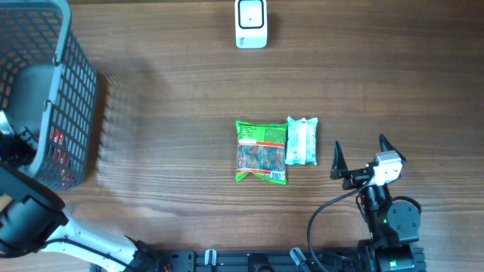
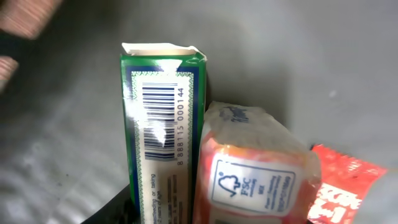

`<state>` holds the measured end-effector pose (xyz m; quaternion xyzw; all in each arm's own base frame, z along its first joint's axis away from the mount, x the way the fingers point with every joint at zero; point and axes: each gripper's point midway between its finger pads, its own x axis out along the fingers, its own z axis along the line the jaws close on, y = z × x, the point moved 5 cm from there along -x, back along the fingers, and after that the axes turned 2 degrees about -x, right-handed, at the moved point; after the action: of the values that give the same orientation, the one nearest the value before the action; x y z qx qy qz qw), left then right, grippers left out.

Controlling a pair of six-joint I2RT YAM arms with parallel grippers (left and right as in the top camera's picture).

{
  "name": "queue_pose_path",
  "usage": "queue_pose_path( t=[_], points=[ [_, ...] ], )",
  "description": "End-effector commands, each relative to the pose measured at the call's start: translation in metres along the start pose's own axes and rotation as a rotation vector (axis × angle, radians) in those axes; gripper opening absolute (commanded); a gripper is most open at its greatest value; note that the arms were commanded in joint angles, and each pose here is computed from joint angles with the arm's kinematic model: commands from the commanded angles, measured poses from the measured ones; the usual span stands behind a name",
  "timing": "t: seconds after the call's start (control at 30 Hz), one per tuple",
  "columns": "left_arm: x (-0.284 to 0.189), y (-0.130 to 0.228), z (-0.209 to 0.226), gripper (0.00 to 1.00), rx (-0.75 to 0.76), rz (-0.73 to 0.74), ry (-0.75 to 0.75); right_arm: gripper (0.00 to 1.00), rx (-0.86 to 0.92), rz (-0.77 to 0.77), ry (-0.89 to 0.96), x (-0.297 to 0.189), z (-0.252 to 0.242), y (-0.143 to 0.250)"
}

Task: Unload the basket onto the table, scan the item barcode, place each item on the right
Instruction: 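Carry the small green and red boxes to the table left of the bags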

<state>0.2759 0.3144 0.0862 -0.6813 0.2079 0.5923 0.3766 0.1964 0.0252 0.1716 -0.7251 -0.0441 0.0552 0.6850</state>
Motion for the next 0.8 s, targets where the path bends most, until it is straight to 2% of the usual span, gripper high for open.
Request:
queue_pose_path(
  t=[0.0,0.17,0.23,0.3,0.37,0.43,0.6,0.77],
  points=[
    [-0.057,-0.034,-0.001,0.44,-0.016,-0.18,0.012,1.0,-0.002,-0.005,0.011,0.0,-0.002,-0.001],
    [-0.142,-0.061,-0.026,0.45,0.036,-0.424,0.132,1.0,-0.002,-0.005,0.011,0.0,-0.002,-0.001],
    [-0.18,-0.067,-0.036,0.48,0.018,-0.53,0.155,1.0,-0.002,-0.005,0.011,0.0,-0.002,-0.001],
    [-0.217,-0.068,-0.046,0.47,0.002,-0.635,0.17,1.0,-0.002,-0.005,0.011,0.0,-0.002,-0.001],
    [-0.259,-0.063,-0.06,0.42,-0.005,-0.741,0.199,1.0,-0.002,-0.005,0.011,0.0,-0.002,-0.001],
    [-0.3,-0.047,-0.085,0.41,0.035,-0.825,0.251,1.0,-0.002,-0.005,0.011,0.0,-0.002,-0.001],
    [-0.343,0.002,-0.148,0.41,0.104,-0.821,0.417,1.0,-0.002,-0.005,0.011,0.0,-0.002,-0.001],
    [-0.336,0.061,-0.211,0.41,0.201,-0.594,0.562,1.0,-0.002,-0.005,0.011,0.0,-0.002,-0.001]
  ],
)
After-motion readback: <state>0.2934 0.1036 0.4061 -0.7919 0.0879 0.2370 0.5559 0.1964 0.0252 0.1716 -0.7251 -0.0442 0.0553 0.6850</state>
